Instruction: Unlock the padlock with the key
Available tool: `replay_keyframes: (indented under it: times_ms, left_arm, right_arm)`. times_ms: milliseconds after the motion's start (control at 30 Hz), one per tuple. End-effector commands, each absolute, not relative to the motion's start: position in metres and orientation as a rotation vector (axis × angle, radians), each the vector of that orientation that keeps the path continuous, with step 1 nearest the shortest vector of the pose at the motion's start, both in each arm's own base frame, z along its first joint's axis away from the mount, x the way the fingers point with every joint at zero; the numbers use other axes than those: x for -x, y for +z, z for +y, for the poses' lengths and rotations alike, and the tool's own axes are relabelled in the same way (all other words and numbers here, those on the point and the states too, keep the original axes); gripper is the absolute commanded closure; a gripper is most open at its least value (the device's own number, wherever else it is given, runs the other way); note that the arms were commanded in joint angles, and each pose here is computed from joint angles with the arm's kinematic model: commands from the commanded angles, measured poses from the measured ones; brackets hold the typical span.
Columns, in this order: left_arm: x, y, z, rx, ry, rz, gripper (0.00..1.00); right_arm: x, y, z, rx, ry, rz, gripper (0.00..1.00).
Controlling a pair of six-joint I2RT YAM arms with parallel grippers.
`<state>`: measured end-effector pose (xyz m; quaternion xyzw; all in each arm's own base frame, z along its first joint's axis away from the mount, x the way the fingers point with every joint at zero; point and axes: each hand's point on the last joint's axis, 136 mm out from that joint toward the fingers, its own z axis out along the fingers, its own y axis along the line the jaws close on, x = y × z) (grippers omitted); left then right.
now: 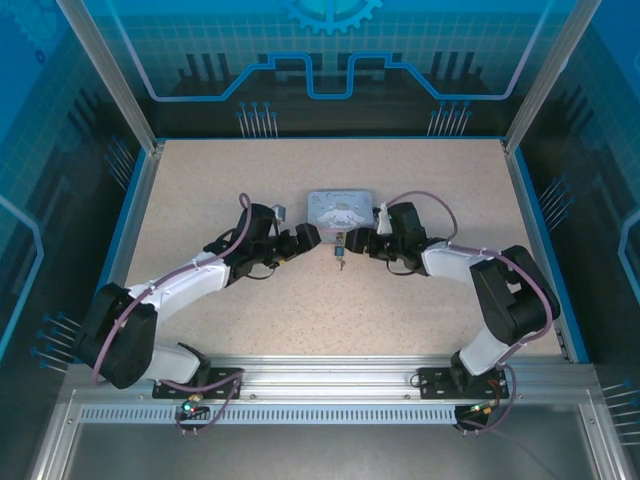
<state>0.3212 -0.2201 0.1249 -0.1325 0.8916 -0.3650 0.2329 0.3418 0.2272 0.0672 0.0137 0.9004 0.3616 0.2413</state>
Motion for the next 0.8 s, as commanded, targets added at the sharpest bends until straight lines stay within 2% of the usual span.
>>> replay_keyframes:
  times_ms: [0, 533, 633, 767]
  left_arm:
    - [-0.330, 0.128, -0.224, 0.362, -1.018, 2.438, 0.01]
    - [-0.340, 0.125, -0.227, 0.407, -1.078, 2.421, 0.01]
    - [-0.340, 0.122, -0.225, 0.418, -1.082, 2.424, 0.01]
    - [-0.341, 0.119, -0.223, 0.438, -1.089, 2.422, 0.01]
  right_arm:
    - [-0.326, 0.061, 0.233, 0.030, 1.017, 2.463, 0.33]
    - [-0.341, 0.031, 0.271, 0.117, 0.912, 2.528, 0.44]
    - [-0.345, 0.025, 0.272, 0.109, 0.892, 2.538, 0.49]
    - [-0.347, 0.021, 0.272, 0.105, 0.876, 2.550, 0.65]
